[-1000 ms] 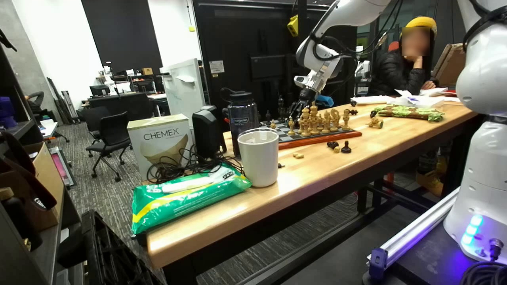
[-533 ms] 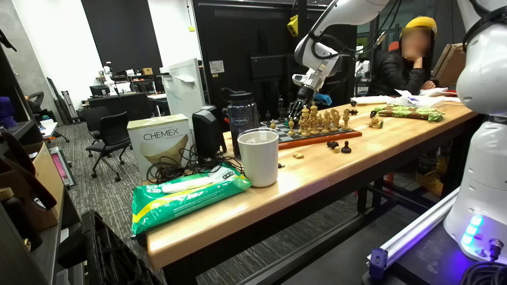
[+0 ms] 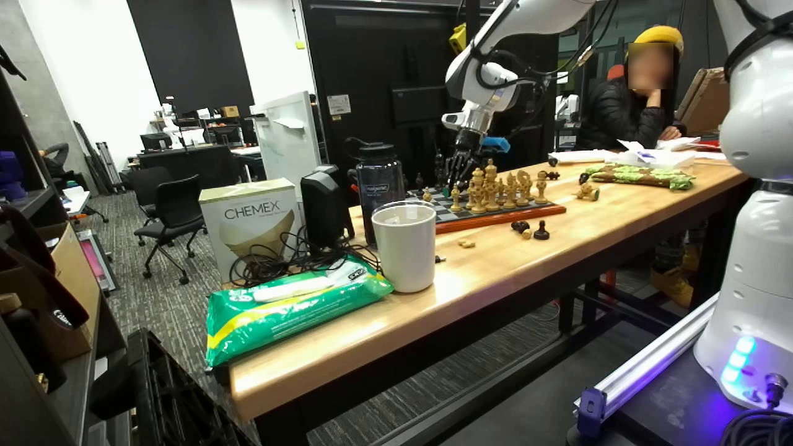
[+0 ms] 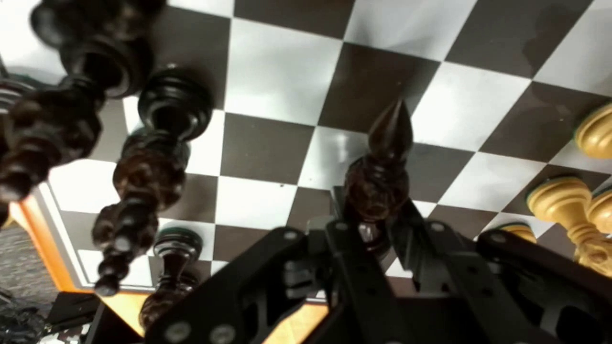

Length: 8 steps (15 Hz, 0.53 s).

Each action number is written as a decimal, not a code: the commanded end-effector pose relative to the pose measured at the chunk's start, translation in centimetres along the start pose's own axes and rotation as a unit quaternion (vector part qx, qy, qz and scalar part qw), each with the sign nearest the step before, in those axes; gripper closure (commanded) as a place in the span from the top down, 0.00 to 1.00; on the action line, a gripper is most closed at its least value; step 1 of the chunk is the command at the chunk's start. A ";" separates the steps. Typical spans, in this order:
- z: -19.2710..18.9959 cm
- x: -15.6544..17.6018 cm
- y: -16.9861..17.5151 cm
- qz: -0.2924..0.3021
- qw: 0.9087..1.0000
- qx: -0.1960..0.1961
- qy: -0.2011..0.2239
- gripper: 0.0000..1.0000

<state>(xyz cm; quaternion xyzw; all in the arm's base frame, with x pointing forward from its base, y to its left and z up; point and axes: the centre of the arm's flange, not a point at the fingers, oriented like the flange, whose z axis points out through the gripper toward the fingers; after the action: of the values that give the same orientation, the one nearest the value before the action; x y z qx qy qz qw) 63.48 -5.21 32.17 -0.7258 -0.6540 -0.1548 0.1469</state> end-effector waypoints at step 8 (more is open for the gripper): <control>-1.7 5.9 -0.8 0.035 0.986 0.036 -0.162 0.06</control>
<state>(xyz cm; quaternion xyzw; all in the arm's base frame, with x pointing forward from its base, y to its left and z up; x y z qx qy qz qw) 63.73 -1.72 34.58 -0.7497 -0.6547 -0.0418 0.0873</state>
